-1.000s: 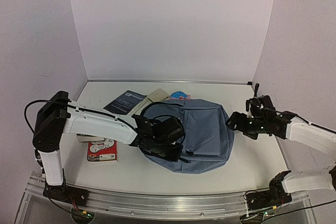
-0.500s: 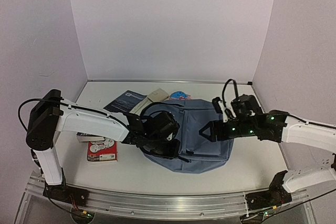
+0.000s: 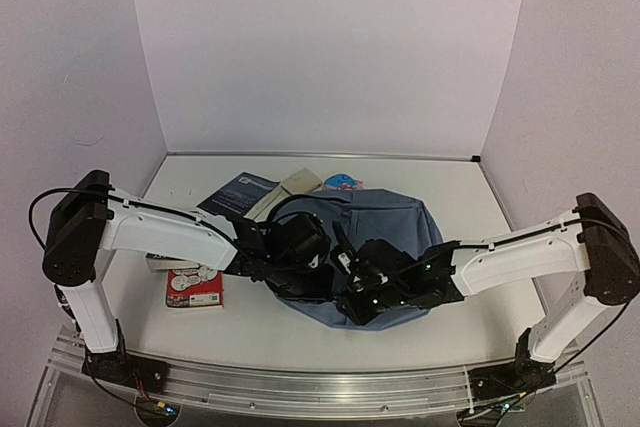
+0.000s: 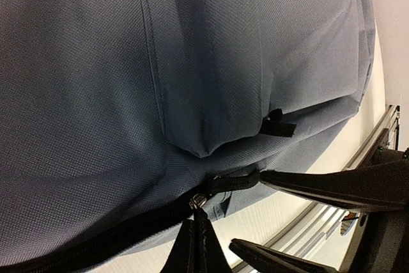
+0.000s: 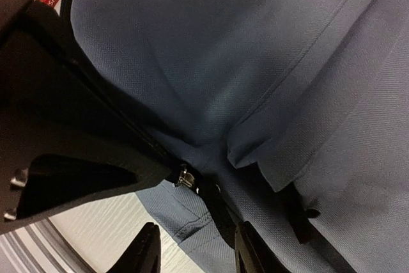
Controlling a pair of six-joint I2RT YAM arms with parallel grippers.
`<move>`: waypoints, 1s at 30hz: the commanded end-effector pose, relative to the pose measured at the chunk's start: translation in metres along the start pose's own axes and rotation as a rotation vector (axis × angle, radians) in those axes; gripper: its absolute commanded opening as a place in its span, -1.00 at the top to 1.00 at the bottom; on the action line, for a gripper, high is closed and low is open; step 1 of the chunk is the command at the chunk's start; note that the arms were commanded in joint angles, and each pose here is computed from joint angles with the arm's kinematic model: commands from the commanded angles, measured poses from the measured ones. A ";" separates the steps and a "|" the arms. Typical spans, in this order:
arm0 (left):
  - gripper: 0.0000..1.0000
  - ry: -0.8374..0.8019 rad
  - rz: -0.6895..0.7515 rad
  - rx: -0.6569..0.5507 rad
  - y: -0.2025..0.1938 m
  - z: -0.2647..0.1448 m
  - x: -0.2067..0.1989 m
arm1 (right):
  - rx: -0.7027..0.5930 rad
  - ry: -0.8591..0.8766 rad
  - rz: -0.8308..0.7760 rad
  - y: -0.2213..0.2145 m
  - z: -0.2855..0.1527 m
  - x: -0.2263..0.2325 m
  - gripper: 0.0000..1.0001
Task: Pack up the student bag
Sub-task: Unzip the student bag at the center of the board.
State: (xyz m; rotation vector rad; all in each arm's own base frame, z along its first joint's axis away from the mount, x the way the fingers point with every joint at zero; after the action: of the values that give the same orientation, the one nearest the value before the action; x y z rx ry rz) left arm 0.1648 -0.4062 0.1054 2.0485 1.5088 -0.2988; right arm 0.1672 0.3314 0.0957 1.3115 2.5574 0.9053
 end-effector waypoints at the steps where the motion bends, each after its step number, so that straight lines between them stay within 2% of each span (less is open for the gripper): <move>1: 1.00 -0.057 -0.018 -0.054 0.012 -0.017 -0.011 | -0.064 -0.040 -0.038 0.019 0.004 0.007 0.21; 3: 1.00 -0.056 -0.017 -0.054 0.012 -0.018 -0.011 | -0.054 -0.052 -0.047 0.015 0.009 0.006 0.24; 7: 1.00 -0.054 -0.015 -0.061 0.014 -0.018 -0.010 | -0.029 -0.085 -0.060 0.007 0.020 0.003 0.45; 12: 1.00 -0.050 -0.021 -0.060 0.014 -0.018 -0.007 | -0.020 -0.129 -0.059 0.001 0.026 -0.004 0.56; 19: 1.00 -0.049 -0.057 -0.074 0.015 -0.019 0.000 | -0.048 -0.171 -0.018 -0.001 0.023 -0.013 0.97; 30: 0.99 -0.066 -0.100 -0.105 0.017 -0.026 0.008 | -0.082 -0.209 0.031 -0.002 0.016 -0.022 1.00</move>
State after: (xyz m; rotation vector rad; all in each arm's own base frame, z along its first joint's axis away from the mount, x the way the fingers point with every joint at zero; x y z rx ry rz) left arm 0.1701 -0.3883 0.0993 1.9773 1.5808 -0.3107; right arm 0.1802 0.3312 0.0698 1.3138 2.4104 0.8154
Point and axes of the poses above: each gripper's point midway between its finger pads, its own z axis out along the fingers, its own x axis along the line the jaws close on, y = z × x, the point moved 4 cm from there along -z, back along the fingers, and after that the axes turned 2 degrees about z, right-handed, at the moved point
